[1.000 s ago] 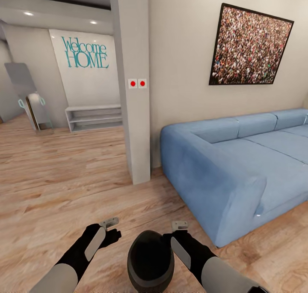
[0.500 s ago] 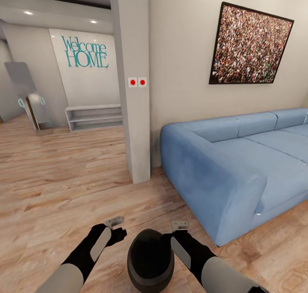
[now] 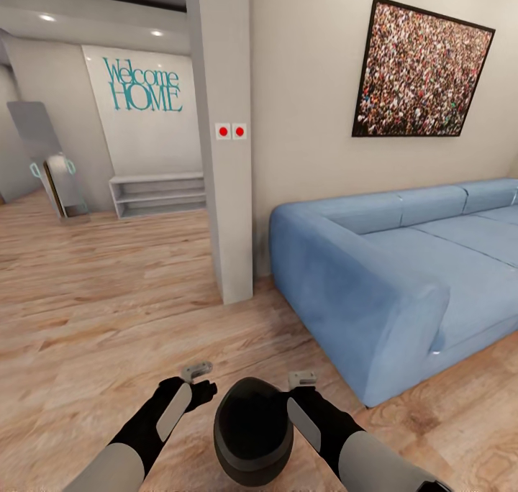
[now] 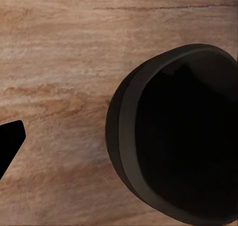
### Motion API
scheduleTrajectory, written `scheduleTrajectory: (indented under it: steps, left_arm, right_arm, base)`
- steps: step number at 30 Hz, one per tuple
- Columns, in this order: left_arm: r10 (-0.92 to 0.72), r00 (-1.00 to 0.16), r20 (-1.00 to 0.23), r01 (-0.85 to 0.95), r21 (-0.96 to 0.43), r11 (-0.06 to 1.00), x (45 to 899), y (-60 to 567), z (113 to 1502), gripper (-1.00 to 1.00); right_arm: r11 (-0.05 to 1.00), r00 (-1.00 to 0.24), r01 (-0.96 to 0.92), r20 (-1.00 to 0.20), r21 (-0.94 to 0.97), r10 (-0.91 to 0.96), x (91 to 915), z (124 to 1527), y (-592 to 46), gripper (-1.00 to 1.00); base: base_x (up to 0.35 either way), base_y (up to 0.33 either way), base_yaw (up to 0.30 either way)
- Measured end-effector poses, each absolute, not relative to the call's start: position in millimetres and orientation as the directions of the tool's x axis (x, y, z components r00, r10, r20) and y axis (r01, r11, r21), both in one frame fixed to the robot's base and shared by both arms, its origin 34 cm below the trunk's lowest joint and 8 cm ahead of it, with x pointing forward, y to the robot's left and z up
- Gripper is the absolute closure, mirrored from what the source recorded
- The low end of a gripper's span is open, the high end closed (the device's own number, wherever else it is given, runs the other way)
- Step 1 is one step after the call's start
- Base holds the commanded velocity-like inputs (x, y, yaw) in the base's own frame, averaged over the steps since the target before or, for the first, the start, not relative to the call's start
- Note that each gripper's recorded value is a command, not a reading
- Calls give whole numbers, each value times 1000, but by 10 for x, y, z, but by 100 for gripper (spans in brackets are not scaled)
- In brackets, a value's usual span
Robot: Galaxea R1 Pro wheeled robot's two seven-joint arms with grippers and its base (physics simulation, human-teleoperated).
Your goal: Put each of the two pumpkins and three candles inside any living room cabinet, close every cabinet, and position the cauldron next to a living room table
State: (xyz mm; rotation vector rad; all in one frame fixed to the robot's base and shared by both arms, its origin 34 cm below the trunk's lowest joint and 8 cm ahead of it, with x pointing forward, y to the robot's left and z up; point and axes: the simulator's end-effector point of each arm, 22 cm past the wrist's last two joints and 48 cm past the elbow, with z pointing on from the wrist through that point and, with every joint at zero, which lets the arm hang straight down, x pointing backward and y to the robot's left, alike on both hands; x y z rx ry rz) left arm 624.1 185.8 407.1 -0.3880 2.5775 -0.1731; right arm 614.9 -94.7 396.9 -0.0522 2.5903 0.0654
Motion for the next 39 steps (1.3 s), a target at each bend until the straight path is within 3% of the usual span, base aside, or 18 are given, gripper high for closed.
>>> scheduleTrajectory:
  steps: [39]
  left_arm:
    - [-311,-817,-485,-232,-218,948,6077,1492,3248,-100]
  right_arm:
    - [998,-881,-44,-473,38,-21,5904,3097,-962,-100]
  base:
    - [0,0,0]
